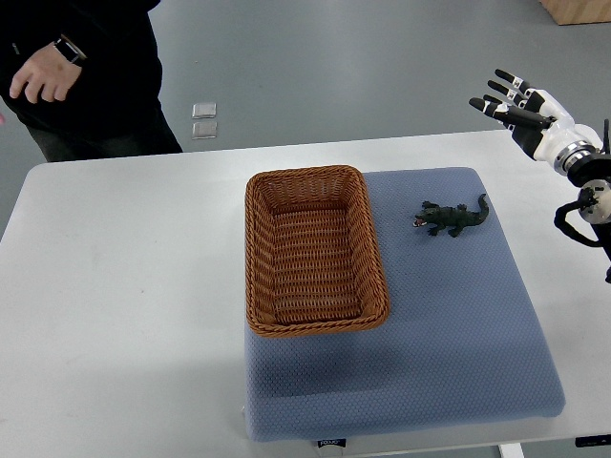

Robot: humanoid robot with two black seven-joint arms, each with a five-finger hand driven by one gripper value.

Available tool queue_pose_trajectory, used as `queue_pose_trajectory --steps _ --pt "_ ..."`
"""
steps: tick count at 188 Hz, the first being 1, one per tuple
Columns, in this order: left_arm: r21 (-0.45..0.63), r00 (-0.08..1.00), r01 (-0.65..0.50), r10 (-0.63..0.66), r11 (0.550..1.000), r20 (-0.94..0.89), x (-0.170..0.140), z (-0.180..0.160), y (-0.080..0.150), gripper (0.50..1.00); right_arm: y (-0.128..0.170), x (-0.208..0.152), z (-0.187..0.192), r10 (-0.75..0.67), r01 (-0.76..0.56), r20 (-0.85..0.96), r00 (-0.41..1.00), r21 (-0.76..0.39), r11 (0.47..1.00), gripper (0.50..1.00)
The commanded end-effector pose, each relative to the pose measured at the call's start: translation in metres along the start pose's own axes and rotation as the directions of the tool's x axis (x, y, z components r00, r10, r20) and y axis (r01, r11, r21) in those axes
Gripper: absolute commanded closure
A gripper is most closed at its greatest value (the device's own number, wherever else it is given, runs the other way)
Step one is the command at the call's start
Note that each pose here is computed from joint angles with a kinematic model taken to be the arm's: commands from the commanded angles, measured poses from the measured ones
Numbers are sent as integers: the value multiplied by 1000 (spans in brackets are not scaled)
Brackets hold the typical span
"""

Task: Place crocodile in brown basket with right hand

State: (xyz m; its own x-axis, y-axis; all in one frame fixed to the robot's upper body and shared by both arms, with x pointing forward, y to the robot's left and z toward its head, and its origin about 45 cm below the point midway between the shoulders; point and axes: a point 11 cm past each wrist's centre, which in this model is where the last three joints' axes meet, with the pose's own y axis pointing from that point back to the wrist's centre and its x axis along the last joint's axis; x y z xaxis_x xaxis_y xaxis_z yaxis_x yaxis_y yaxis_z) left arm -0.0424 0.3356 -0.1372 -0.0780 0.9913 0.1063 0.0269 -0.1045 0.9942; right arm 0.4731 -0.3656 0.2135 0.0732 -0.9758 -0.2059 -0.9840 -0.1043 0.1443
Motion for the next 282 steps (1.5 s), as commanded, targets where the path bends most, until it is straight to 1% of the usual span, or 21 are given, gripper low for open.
queue_pose_trajectory --steps 1,282 --pt "0 1000 0 0 1000 -2 0 0 0 500 0 0 0 0 0 0 1000 0 1000 572" --pt "0 1000 1 -1 1000 -2 0 0 0 500 -1 -4 1 -6 6 6 1000 0 1000 572"
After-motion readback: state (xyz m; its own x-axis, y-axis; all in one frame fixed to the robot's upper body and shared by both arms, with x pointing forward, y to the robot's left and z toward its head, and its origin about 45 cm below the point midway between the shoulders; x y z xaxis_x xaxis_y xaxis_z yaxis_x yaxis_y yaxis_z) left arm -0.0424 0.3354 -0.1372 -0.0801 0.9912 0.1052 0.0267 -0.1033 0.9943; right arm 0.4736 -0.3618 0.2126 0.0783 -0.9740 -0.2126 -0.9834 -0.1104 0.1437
